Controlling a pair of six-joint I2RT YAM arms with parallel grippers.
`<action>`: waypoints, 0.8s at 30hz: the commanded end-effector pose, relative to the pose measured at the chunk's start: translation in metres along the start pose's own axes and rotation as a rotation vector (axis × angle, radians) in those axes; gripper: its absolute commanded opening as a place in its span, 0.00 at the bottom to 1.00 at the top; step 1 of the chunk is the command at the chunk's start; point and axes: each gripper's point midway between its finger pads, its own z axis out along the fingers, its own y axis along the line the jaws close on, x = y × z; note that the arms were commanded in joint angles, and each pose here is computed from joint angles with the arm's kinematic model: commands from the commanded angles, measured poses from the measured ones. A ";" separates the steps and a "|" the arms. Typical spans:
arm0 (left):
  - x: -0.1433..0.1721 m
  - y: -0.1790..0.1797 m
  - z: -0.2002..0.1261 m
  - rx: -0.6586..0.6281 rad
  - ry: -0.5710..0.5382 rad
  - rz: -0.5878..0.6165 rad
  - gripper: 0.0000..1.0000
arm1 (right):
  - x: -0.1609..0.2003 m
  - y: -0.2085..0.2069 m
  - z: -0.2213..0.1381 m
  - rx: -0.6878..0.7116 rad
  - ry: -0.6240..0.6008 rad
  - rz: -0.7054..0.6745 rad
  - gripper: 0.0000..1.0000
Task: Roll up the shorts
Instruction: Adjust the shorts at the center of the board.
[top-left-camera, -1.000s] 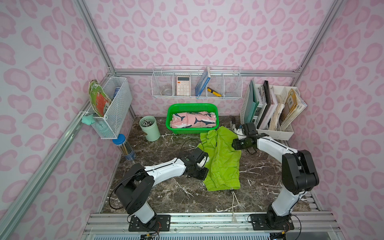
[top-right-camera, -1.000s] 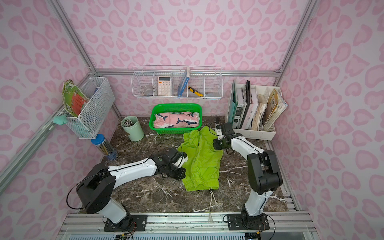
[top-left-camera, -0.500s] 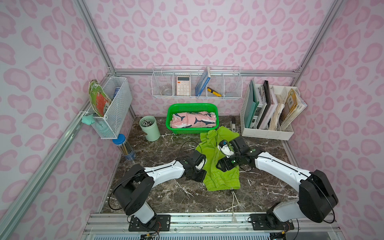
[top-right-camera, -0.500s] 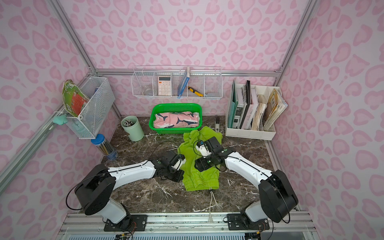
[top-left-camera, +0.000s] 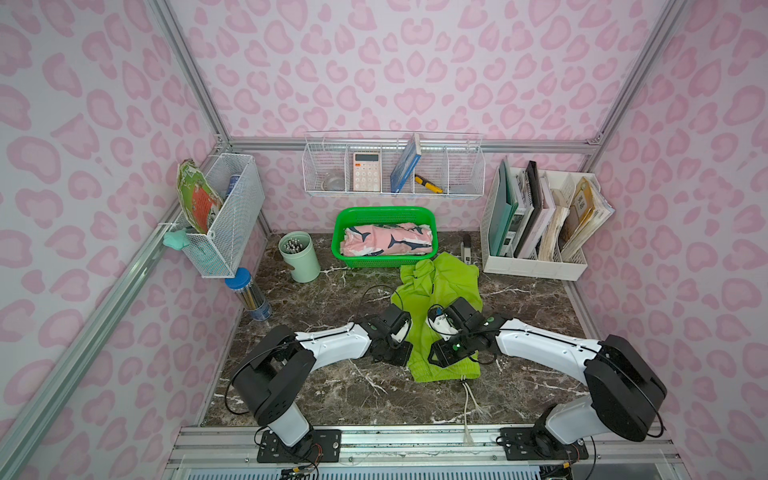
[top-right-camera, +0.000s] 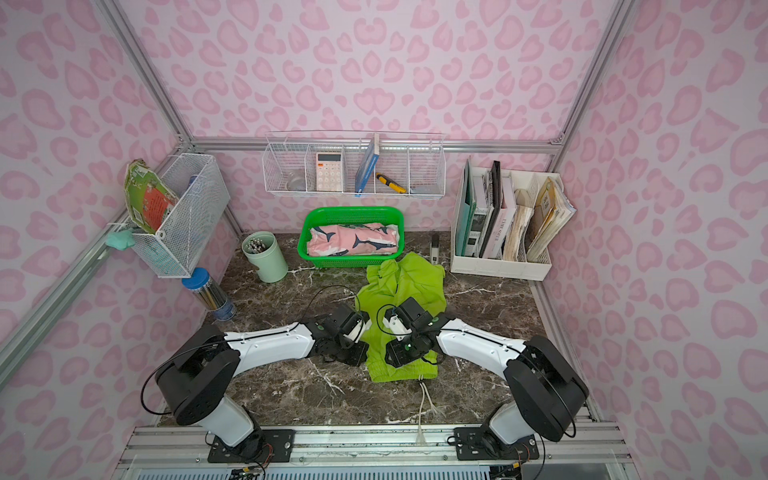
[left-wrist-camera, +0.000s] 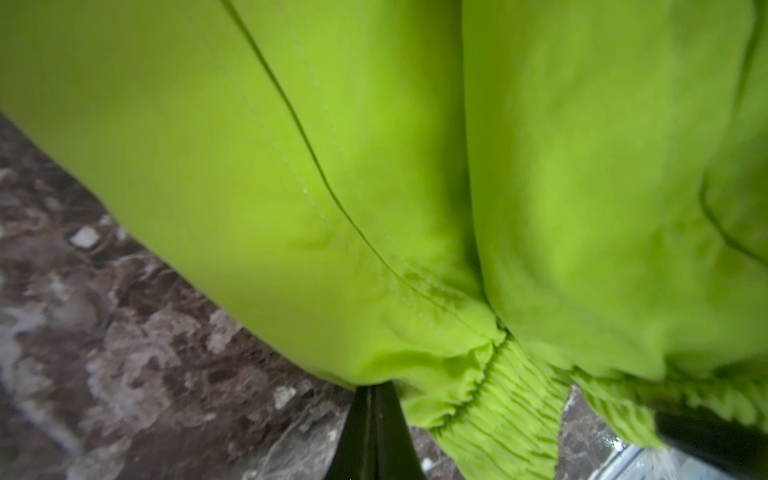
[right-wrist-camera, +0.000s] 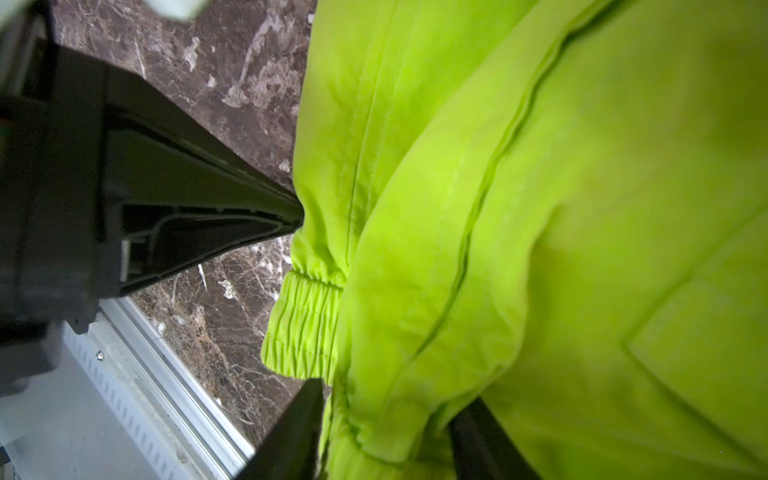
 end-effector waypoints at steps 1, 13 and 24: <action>0.003 0.001 0.005 0.003 0.013 -0.002 0.00 | -0.009 0.008 0.000 -0.040 -0.035 0.013 0.24; 0.009 0.003 0.013 0.009 0.036 -0.013 0.00 | -0.046 0.045 -0.015 -0.194 -0.138 -0.021 0.00; 0.008 0.013 -0.011 -0.055 -0.034 -0.014 0.00 | -0.019 0.046 0.027 -0.285 -0.060 0.062 0.33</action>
